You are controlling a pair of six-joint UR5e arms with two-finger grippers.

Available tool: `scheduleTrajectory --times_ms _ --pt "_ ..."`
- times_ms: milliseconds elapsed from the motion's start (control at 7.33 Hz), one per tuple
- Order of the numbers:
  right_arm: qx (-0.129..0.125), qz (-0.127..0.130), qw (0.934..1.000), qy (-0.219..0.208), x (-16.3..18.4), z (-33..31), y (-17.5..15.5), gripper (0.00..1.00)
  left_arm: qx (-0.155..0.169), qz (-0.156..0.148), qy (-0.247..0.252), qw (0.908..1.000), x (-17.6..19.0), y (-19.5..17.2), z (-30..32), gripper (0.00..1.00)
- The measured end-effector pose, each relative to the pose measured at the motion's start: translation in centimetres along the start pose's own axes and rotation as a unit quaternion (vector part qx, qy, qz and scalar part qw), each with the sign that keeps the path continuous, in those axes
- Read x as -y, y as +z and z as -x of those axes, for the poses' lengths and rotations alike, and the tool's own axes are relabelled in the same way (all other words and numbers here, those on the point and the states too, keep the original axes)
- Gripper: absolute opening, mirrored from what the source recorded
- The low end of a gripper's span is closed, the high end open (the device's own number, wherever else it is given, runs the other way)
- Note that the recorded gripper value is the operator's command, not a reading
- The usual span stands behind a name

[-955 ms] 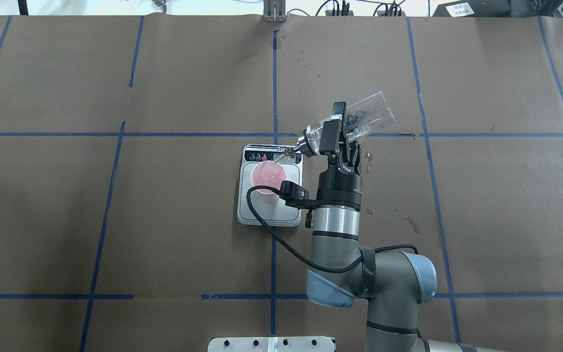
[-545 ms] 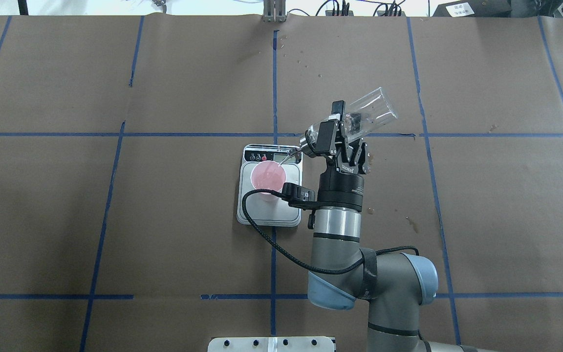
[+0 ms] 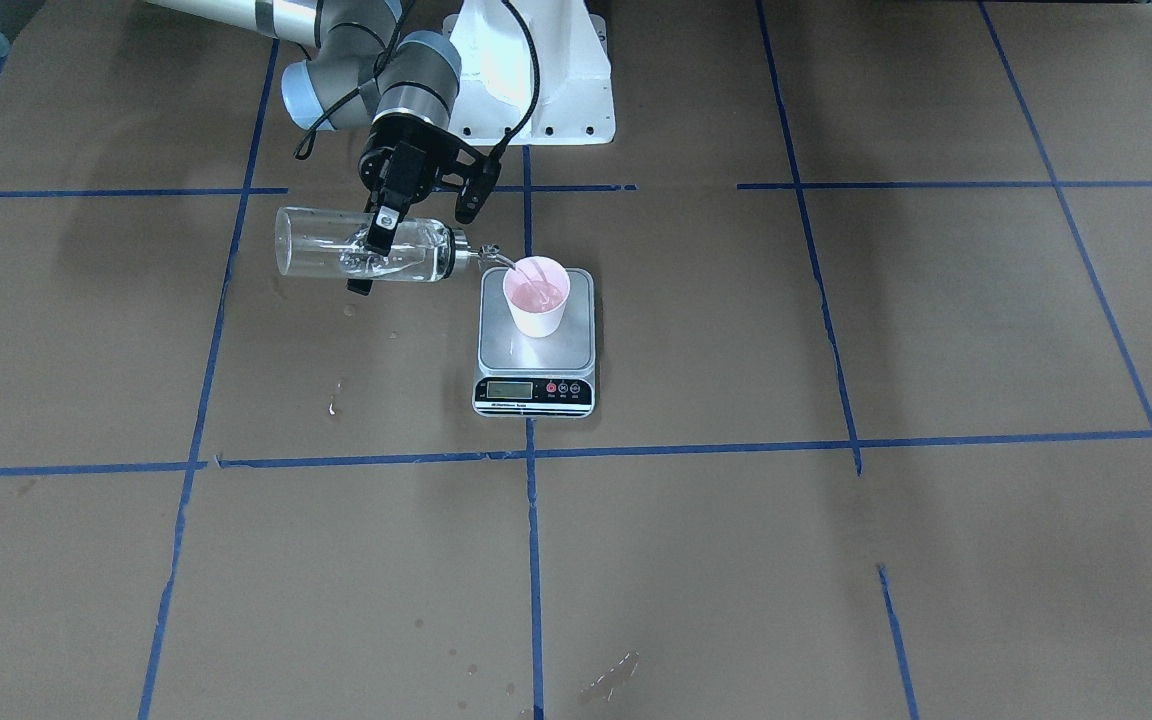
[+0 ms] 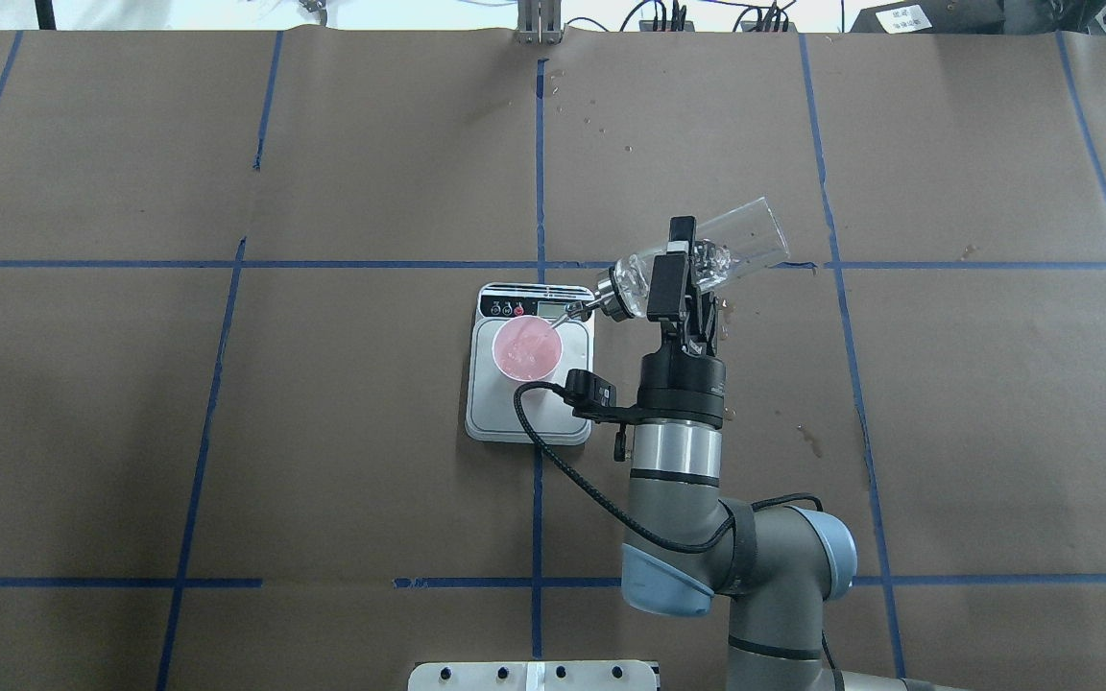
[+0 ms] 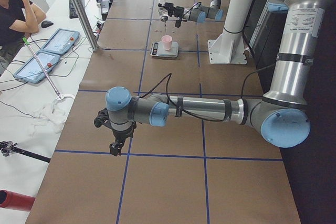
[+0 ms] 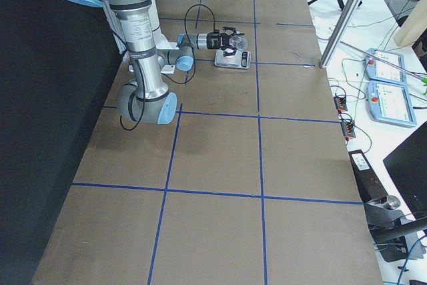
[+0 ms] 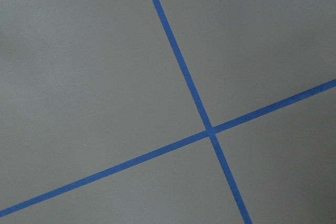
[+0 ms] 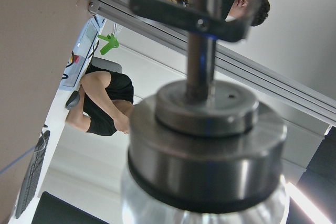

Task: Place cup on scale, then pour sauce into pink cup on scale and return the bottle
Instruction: 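Tilt the bottle spout over the pink cup with the right gripper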

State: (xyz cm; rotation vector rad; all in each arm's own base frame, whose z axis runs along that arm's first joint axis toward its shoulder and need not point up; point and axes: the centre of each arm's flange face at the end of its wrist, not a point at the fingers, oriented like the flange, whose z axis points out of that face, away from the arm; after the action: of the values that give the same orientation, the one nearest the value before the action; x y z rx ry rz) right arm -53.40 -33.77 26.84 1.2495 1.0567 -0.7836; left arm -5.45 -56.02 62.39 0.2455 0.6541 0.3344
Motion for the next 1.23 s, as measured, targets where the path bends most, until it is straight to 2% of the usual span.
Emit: scheduleTrajectory --times_ms 273,545,955,1227 --pt "0.014 -0.011 0.9978 0.064 -0.3 0.9 0.0 0.0 0.0 -0.001 0.0 1.0 0.0 -0.1 -0.1 1.0" --pt "0.029 -0.022 0.9897 0.138 -0.1 1.3 -0.2 0.0 0.0 -0.001 0.001 1.0 0.1 -0.2 -0.1 1.0" --pt "0.054 -0.035 0.9699 0.235 0.5 2.2 -1.0 0.0 0.001 -0.002 0.001 1.0 0.1 -0.3 -0.1 1.0" --pt "0.072 -0.04 0.9525 0.293 0.9 2.4 -1.2 0.0 0.001 -0.004 0.002 1.0 0.2 -0.4 -0.2 1.0"
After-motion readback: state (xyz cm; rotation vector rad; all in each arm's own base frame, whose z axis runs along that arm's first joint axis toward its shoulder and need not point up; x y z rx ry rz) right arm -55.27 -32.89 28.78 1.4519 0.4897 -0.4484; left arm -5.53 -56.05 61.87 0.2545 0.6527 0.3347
